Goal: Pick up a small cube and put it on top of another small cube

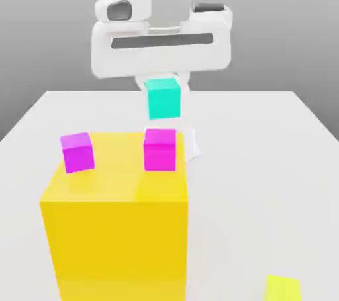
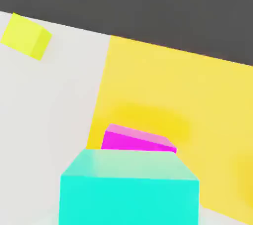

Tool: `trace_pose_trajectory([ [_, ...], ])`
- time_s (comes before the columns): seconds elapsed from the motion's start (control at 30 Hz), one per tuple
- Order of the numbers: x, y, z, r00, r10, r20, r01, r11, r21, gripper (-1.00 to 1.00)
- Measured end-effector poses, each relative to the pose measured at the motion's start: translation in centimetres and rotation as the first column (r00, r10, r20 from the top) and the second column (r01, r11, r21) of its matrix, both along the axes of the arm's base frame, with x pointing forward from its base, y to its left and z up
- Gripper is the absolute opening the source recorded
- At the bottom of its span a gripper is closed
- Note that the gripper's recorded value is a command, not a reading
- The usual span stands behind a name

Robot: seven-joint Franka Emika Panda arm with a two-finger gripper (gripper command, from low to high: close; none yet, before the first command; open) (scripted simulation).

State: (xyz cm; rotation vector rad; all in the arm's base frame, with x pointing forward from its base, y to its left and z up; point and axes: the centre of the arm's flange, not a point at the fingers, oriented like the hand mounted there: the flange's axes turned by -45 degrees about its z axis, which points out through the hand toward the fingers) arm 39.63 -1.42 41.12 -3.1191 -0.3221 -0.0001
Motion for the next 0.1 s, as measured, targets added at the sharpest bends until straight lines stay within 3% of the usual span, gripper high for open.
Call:
trace_pose_trajectory([
  [0.1,0.0,0.0,0.0,1.0,0.0,0.0,0.0,1.0,0.0,1.0],
])
